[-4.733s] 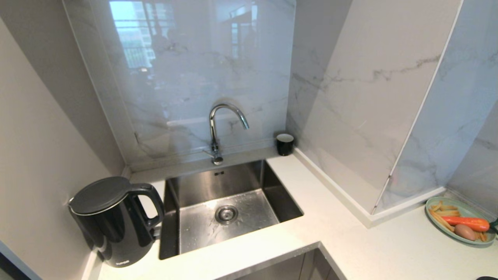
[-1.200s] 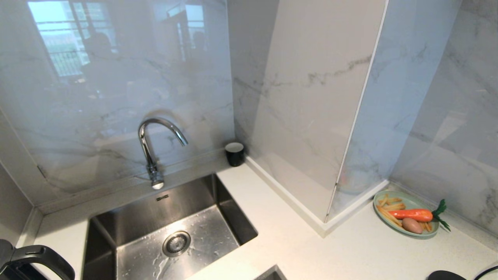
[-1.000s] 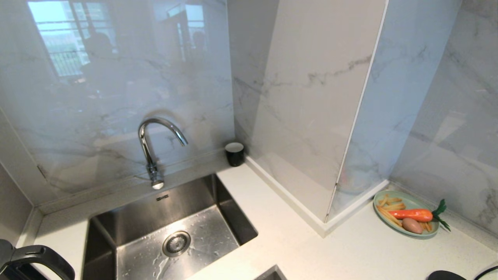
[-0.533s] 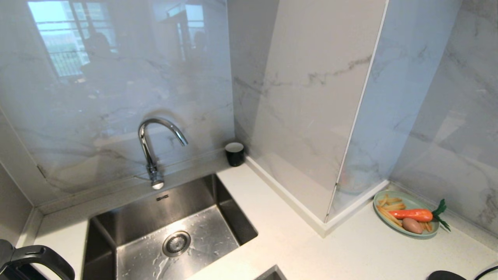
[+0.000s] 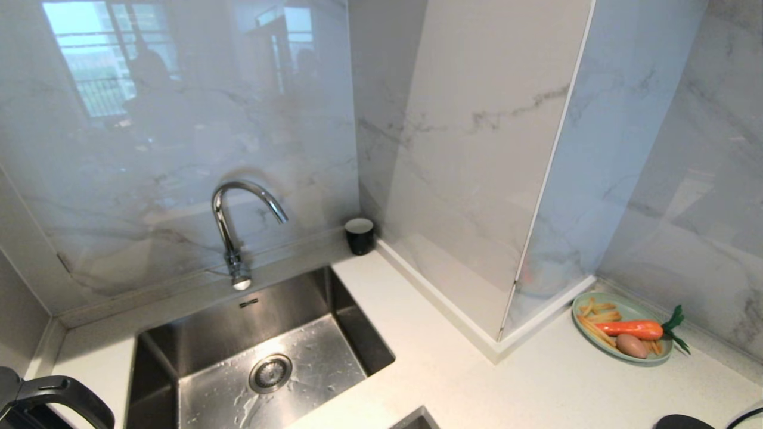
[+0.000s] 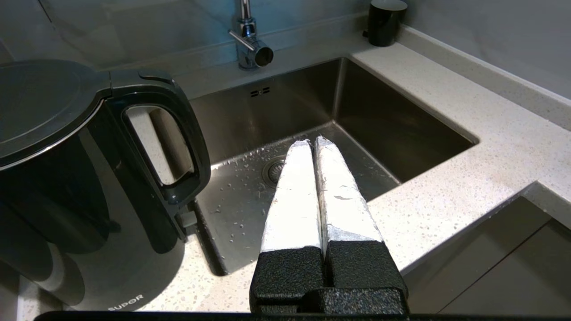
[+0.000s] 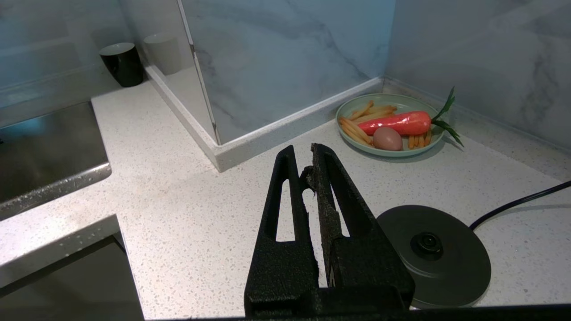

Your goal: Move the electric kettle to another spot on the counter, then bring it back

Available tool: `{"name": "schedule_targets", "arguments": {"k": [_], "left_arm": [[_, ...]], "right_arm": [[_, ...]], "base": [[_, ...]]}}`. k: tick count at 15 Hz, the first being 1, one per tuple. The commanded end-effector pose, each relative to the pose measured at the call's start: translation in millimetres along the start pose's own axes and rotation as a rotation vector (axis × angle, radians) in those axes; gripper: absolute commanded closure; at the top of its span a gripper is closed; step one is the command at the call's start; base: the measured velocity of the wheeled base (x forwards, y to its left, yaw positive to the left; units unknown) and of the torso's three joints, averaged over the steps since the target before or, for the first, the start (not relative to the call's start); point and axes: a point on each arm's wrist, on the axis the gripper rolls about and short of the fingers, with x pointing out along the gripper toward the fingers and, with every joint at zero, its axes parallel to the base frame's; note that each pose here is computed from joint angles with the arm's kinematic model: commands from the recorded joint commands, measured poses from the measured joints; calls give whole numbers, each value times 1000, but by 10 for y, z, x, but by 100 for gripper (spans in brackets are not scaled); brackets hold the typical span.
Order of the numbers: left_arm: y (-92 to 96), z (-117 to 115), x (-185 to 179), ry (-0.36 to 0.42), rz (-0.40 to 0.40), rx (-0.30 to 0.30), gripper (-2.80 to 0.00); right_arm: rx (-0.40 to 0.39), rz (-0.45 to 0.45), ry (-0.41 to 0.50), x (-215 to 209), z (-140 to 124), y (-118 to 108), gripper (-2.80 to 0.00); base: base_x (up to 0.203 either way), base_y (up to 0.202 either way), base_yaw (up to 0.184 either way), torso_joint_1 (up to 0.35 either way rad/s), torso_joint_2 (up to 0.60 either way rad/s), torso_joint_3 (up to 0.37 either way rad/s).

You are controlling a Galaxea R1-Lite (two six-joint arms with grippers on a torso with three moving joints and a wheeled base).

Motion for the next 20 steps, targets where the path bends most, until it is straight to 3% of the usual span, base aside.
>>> {"name": "schedule_targets", "arguments": {"k": [1, 20], "left_arm": [[0, -1, 0, 1, 1, -1, 0], [0, -1, 0, 1, 1, -1, 0]], "right_arm": [[0, -2, 0, 0, -1, 0, 0], [0, -2, 0, 0, -1, 0, 0]], "base": [[0, 0, 0, 0, 0, 0], [0, 0, 0, 0, 0, 0]]}}
